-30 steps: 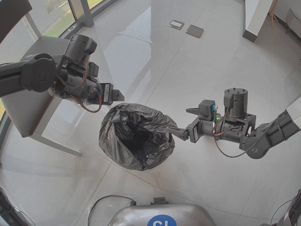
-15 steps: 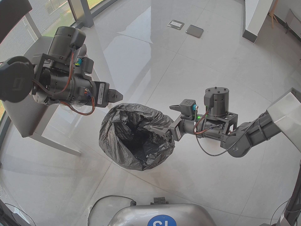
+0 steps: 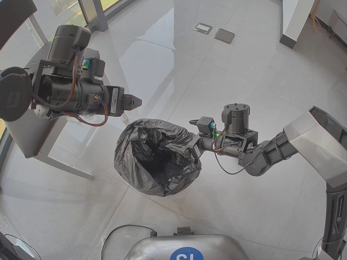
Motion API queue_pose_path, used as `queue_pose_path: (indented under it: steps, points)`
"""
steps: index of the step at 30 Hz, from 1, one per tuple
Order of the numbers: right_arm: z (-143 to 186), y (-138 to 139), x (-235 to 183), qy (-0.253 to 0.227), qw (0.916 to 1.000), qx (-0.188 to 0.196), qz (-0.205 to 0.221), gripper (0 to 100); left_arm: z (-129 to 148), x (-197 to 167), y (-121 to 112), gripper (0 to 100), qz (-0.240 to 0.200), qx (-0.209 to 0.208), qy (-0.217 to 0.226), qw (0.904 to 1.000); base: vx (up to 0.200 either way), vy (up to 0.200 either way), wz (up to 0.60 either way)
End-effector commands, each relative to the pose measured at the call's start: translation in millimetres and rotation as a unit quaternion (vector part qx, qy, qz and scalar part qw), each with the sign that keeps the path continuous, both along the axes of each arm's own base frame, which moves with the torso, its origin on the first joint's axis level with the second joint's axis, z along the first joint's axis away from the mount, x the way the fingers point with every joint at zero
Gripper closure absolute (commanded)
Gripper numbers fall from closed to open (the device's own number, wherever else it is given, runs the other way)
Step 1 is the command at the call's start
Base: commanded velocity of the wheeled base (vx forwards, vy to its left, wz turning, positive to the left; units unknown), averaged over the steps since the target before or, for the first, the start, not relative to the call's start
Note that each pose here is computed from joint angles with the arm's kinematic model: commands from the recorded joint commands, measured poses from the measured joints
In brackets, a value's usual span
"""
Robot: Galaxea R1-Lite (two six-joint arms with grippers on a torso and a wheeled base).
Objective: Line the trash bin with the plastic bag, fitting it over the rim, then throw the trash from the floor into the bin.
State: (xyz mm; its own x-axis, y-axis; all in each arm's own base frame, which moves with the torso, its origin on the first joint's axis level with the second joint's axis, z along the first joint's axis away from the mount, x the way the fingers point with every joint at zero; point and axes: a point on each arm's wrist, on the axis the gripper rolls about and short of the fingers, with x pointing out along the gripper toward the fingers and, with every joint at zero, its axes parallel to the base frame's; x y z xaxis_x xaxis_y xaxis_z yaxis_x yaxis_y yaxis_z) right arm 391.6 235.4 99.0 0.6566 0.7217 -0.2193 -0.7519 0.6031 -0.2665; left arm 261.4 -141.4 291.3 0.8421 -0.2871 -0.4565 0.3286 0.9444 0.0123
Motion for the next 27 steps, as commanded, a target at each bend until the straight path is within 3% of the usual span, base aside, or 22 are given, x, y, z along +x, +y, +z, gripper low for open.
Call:
queue_pose_path:
  steps: [1, 3, 4, 15, 27]
  points:
    - [-14.5, 0.3, 11.8, 0.003, 1.0000, -0.003, 0.002, 0, 1.6, -1.9, 0.1, 0, -0.001, -0.002, -0.004, 1.0000, 0.000, 0.000, 0.00]
    - [-15.1, 0.0, 13.0, 0.003, 0.9999, 0.000, 0.014, 0, 2.5, -2.7, 0.5, 0, -0.001, -0.003, -0.005, 1.0000, 0.000, 0.000, 0.00]
    - [-15.7, -1.0, 13.7, 0.003, 0.9998, 0.001, 0.018, 100, 3.4, -3.8, 1.2, 0, -0.001, -0.004, -0.006, 1.0000, 0.000, 0.000, 0.00]
    - [-17.0, -1.5, 11.3, 0.006, 0.9998, -0.001, 0.018, 100, 0.3, -5.9, 2.3, 0, -0.001, -0.002, -0.001, 1.0000, 0.000, 0.000, 0.00]
    - [32.7, -7.3, 4.0, -0.047, 0.9984, 0.027, 0.017, 100, -4.9, -12.7, 6.0, 0, -0.003, -0.006, -0.006, 1.0000, 0.000, 0.000, 0.00]
